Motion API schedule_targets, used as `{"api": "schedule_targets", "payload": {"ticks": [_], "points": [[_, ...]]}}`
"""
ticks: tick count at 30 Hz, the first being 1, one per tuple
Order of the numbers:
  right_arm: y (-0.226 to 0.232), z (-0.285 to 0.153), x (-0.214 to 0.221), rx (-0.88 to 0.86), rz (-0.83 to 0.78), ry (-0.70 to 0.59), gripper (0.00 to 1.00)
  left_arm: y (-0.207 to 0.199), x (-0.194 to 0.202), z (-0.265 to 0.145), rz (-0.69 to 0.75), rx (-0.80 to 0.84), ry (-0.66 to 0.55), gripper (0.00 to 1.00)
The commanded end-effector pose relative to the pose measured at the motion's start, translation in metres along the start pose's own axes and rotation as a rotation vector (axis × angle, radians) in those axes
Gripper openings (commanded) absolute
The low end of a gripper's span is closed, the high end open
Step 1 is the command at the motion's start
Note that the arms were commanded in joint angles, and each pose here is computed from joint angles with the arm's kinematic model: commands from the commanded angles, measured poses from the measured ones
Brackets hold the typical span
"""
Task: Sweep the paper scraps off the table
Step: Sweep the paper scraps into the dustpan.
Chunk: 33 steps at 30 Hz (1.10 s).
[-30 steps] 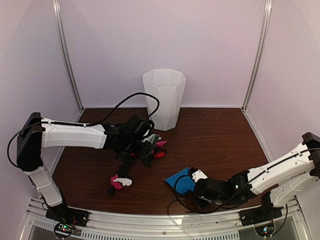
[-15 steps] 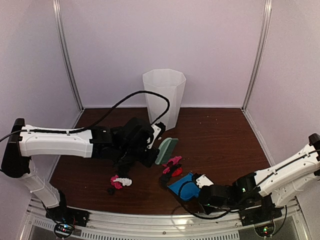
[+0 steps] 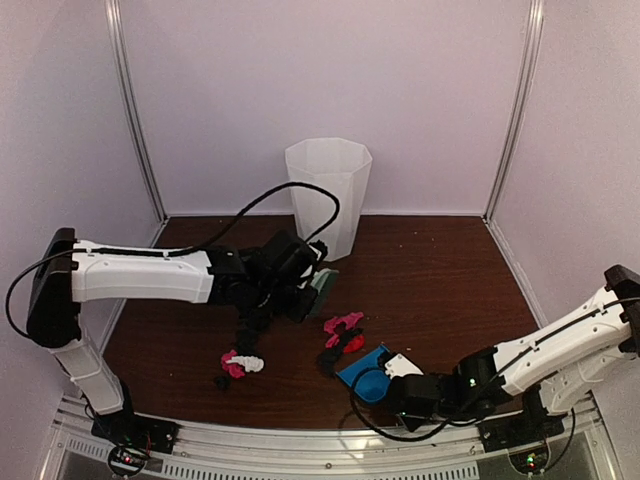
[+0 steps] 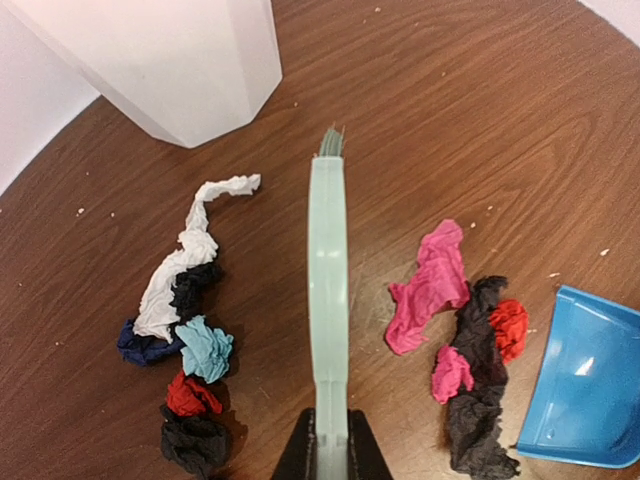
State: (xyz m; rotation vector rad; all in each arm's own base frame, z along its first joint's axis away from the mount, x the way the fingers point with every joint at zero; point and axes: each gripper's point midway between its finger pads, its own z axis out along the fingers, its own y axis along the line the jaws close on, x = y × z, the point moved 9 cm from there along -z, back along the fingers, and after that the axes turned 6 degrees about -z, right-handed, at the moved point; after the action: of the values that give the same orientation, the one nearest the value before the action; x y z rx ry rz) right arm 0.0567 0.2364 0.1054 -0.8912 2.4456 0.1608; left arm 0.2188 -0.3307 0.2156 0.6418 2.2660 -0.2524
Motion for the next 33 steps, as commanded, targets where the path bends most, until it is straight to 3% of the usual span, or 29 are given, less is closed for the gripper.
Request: {"api": "schedule_targets", "payload": {"ticks": [1, 16, 33], "points": [[0.006, 0.003, -0.009, 0.044, -0.056, 0.008, 0.0, 0.0, -0.005, 0.02, 0.03, -0.002, 0.006, 0.0], [-0.008, 0.027, -0.034, 0.056, -0.07, 0.046, 0.0, -0.019, 0.018, 0.032, 0.12, 0.209, 0.12, 0.0], [-0.014, 0.032, -0.041, 0.077, -0.062, -0.014, 0.0, -0.05, 0.025, -0.016, 0.166, 0.381, 0.064, 0.0]]}}
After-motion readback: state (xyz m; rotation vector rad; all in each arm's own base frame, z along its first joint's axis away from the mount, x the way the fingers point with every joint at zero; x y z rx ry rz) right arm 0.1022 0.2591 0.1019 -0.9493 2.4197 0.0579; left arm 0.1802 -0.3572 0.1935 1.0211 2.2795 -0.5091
